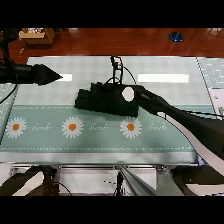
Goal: Fold the shirts.
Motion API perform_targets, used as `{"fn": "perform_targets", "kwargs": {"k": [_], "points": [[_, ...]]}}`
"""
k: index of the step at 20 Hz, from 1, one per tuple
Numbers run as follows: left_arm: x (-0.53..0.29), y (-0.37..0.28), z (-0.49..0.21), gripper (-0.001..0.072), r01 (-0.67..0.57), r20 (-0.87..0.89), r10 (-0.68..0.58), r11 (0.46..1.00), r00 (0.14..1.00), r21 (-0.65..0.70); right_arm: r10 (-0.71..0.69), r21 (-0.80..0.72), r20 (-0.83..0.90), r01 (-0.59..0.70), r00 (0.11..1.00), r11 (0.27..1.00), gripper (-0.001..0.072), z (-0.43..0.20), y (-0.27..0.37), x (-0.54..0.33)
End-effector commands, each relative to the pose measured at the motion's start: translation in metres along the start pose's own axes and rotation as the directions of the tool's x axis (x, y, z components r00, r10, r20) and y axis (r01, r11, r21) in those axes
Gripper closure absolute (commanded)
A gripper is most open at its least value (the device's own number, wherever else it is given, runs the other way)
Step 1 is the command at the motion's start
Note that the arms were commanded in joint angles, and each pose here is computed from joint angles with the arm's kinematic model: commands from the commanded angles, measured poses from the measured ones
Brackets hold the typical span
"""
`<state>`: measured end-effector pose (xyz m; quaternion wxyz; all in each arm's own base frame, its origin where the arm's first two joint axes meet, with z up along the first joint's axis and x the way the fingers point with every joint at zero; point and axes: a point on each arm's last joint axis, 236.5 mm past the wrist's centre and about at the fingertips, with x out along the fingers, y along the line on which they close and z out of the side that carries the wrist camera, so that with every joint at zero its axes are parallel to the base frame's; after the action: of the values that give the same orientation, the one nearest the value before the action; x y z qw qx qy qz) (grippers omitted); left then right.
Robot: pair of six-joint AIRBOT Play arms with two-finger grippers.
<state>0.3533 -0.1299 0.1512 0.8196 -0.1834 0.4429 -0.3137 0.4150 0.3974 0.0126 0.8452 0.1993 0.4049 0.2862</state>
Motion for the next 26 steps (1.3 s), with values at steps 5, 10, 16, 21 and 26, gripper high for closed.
{"fn": "perform_targets", "kwargs": {"k": [5, 10, 16, 21, 26], "points": [[0.016, 0.019, -0.014, 0.0688, -0.014, -0.018, 0.013, 0.999, 1.0, -0.032, -0.289, -0.352, -0.156, 0.22, 0.945, 0.91, 0.0312, 0.016, -0.077, -0.099], [0.024, 0.029, -0.013, 0.0688, -0.019, -0.025, 0.018, 0.998, 1.0, -0.056, -0.626, -0.243, -0.347, 0.578, 0.698, 0.779, 0.0199, 0.011, -0.238, -0.221], [0.025, 0.03, -0.015, 0.0688, -0.017, -0.033, 0.015, 0.998, 0.999, -0.058, -0.243, 0.438, -0.204, 0.31, 0.948, 0.844, 0.0116, 0.001, -0.255, -0.182], [0.025, 0.029, -0.015, 0.0688, -0.016, -0.034, 0.014, 0.998, 0.999, -0.059, -0.063, 0.556, -0.204, 0.169, 0.977, 0.814, 0.0117, -0.027, -0.237, -0.123], [0.025, 0.029, -0.015, 0.0688, -0.015, -0.035, 0.013, 0.998, 0.999, -0.06, 0.068, 0.629, -0.256, 0.113, 0.964, 0.769, 0.0126, -0.063, -0.201, -0.071]]}}
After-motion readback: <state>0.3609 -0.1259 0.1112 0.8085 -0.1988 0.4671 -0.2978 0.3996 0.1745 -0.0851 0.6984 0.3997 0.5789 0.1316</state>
